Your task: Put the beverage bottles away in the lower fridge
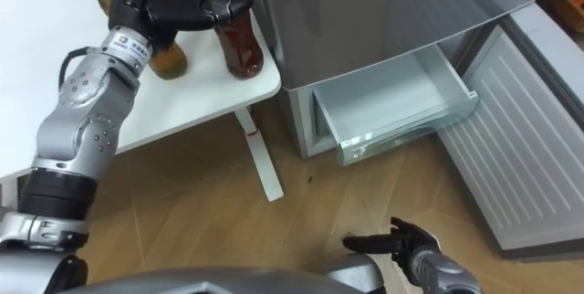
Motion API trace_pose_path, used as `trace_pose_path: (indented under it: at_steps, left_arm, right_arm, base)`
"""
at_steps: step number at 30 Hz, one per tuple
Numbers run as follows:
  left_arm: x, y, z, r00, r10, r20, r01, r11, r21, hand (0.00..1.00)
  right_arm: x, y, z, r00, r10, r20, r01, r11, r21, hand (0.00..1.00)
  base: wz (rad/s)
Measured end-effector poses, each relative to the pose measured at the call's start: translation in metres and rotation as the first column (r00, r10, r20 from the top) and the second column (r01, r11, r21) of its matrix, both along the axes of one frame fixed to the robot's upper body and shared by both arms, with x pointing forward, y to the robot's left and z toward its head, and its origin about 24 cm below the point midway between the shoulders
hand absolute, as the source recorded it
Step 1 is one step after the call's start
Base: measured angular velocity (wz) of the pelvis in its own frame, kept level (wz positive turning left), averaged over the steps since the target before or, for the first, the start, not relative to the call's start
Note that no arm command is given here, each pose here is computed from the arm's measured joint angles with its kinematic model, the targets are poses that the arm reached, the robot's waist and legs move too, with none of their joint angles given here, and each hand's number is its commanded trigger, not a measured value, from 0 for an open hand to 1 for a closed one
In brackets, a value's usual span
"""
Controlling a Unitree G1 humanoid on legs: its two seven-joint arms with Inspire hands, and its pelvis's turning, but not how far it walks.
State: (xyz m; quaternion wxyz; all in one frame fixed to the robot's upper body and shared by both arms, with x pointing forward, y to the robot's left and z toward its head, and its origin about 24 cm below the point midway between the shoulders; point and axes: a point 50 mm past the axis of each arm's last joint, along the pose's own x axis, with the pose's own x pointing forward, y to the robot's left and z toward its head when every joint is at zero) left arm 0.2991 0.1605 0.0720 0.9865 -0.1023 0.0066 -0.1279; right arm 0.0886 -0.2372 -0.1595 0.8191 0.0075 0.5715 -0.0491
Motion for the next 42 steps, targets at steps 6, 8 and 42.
trace_pose_path:
  at_steps: [6, 8, 42]
  left_arm:
    - [0.0, 0.0, -0.007, 0.999, -0.025, -0.026, 0.025, 1.0, 0.002, 0.0]
    - [0.0, 0.0, -0.007, 0.999, -0.031, -0.025, 0.031, 1.0, 0.002, 0.0]
    - [-0.001, 0.0, -0.017, 0.994, -0.07, -0.079, 0.072, 0.997, 0.029, 1.0]
  right_arm:
    - [0.0, -0.001, 0.0, 1.0, -0.008, 0.0, 0.008, 1.0, 0.003, 0.0]
    - [-0.001, -0.001, 0.0, 1.0, -0.011, 0.0, 0.011, 1.0, 0.003, 0.0]
    - [0.0, -0.002, 0.0, 1.0, 0.0, -0.002, 0.0, 1.0, -0.008, 0.0]
  base:
    - [0.0]
    - [0.0]
    - [0.0]
